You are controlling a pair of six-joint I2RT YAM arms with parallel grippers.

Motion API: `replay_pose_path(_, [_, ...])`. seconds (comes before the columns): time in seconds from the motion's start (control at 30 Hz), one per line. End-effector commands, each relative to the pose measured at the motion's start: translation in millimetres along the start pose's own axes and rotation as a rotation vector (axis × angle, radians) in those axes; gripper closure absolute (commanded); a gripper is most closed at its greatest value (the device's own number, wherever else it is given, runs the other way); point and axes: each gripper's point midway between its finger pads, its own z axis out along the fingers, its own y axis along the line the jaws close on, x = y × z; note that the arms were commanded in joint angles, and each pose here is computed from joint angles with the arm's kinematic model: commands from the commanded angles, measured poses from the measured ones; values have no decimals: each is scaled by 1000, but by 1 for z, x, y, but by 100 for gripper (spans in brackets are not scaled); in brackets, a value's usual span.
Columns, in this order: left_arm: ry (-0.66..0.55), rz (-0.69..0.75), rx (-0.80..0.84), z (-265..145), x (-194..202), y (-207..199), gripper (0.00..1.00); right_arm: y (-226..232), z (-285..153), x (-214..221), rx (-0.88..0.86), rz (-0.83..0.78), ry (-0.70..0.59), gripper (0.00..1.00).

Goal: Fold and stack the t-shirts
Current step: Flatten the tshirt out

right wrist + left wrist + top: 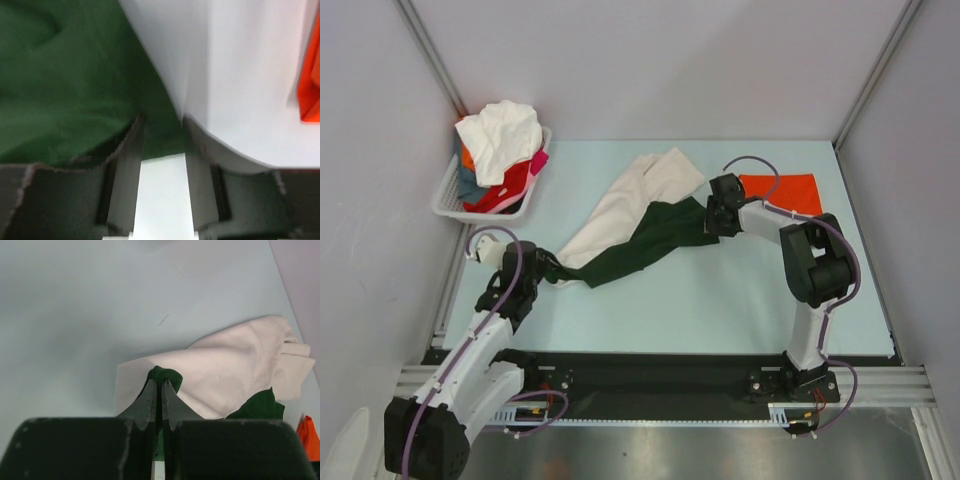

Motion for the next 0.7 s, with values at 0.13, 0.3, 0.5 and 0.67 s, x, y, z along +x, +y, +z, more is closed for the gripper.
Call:
replay_pose_path(0.13, [-14, -38, 69, -1, -13, -25, 100, 7, 0, 16, 51, -74, 23, 69])
replay_pose_path(0.3, [11, -40, 121, -2, -6, -31, 100, 22, -43, 36, -19, -104, 6, 100])
replay_pose_path(0.5, [-21, -39, 115, -4, -14, -30, 100, 20, -130, 49, -74, -148, -72, 100])
replay_pose_path(0.67, [-46, -58, 149, -10, -22, -36, 100, 25, -213, 47, -263, -102, -185, 100])
